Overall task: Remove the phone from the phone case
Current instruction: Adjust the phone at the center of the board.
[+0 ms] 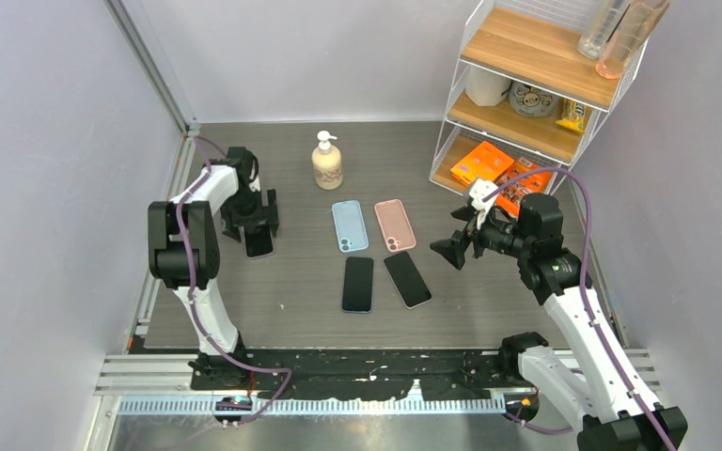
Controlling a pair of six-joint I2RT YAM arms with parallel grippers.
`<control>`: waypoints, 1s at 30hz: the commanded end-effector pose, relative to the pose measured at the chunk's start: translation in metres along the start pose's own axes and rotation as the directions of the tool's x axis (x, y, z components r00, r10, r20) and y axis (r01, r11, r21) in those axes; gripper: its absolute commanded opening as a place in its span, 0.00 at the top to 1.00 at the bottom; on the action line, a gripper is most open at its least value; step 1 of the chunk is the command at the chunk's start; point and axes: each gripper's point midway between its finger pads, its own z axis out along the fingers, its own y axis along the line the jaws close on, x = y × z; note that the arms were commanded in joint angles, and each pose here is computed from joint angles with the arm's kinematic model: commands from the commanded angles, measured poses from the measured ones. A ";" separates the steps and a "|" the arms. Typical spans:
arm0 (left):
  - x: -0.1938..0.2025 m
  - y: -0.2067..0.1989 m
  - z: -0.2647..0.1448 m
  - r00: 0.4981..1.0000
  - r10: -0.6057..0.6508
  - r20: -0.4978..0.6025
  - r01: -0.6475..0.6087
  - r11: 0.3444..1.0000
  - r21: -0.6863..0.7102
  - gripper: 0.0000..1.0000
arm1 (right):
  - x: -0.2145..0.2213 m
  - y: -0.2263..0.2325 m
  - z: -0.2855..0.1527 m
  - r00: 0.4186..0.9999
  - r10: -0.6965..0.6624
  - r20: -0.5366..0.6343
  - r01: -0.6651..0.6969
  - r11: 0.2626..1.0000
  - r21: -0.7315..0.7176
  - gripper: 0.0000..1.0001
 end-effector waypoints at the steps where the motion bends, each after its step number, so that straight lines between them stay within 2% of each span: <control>1: -0.006 -0.003 -0.006 1.000 -0.013 0.001 0.013 1.000 0.018 0.01 | -0.016 0.001 -0.004 0.999 -0.034 0.040 0.035 0.999 -0.005 0.05; 12: -0.004 -0.023 -0.004 0.999 -0.022 -0.049 0.028 0.992 0.125 0.03 | -0.015 0.001 -0.002 0.999 -0.023 0.036 0.023 1.000 -0.012 0.05; 24: -0.007 -0.029 -0.012 0.995 0.096 -0.022 -0.095 0.995 0.039 0.00 | -0.014 0.000 -0.002 0.999 -0.023 0.035 0.023 1.000 -0.007 0.05; 30: -0.026 -0.011 -0.034 0.981 0.180 0.078 -0.176 0.983 -0.057 0.00 | -0.012 0.001 -0.002 0.999 -0.030 0.029 0.030 1.000 -0.008 0.05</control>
